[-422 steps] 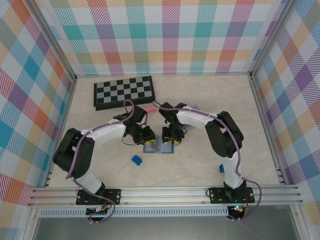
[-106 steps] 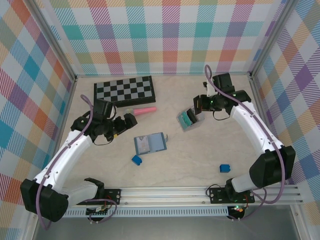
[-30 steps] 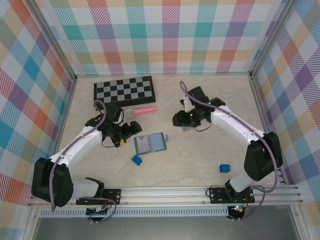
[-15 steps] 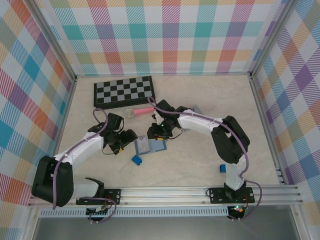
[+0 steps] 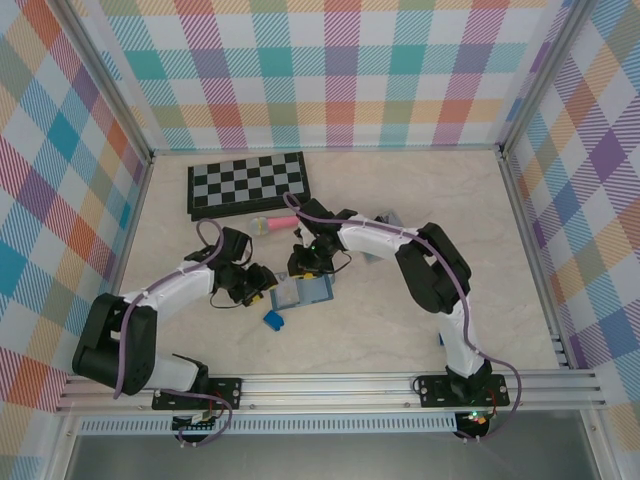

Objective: Take the credit cards out of the card holder

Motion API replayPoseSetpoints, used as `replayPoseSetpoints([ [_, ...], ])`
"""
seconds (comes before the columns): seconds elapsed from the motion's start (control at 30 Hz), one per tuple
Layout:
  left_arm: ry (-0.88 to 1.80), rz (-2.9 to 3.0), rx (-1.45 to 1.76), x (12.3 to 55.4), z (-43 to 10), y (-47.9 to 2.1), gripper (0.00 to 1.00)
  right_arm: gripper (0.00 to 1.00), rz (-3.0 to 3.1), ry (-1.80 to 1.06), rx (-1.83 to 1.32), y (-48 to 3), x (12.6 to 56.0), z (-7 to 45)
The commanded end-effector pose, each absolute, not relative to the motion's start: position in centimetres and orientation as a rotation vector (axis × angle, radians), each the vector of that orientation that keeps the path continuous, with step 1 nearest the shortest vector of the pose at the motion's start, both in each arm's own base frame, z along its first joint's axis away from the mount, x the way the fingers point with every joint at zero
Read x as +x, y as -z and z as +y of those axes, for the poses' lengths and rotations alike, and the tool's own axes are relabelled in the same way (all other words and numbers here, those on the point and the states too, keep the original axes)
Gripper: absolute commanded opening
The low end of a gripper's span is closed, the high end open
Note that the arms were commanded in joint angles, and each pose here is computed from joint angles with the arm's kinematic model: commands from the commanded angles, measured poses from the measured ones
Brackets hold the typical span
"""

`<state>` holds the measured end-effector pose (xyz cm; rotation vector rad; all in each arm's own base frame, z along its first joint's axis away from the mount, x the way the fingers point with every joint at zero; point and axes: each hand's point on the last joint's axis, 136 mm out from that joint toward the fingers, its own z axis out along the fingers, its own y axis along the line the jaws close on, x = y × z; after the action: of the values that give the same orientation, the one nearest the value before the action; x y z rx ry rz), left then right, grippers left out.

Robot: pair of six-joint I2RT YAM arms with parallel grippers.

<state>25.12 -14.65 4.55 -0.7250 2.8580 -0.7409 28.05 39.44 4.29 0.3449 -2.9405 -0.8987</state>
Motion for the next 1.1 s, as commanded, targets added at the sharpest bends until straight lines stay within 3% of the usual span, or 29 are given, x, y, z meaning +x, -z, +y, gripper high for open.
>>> replayPoseSetpoints([
  [0.0, 0.807, 2.831, -0.692, 26.5, -15.3, -5.6, 0.39, 0.27, -2.904, 0.919, 0.384, -4.4, 27.6, 40.0],
  [0.27, 0.827, 2.844, -0.689, 26.9, -15.8, -5.4, 0.25, 0.26, -2.880, 0.924, 0.386, -4.0, 26.9, 39.7],
  [1.07, 0.770, 2.936, -0.668, 26.8, -16.2, -3.1, 0.10, 0.21, -2.840, 0.908, 0.411, -2.6, 26.2, 39.6],
])
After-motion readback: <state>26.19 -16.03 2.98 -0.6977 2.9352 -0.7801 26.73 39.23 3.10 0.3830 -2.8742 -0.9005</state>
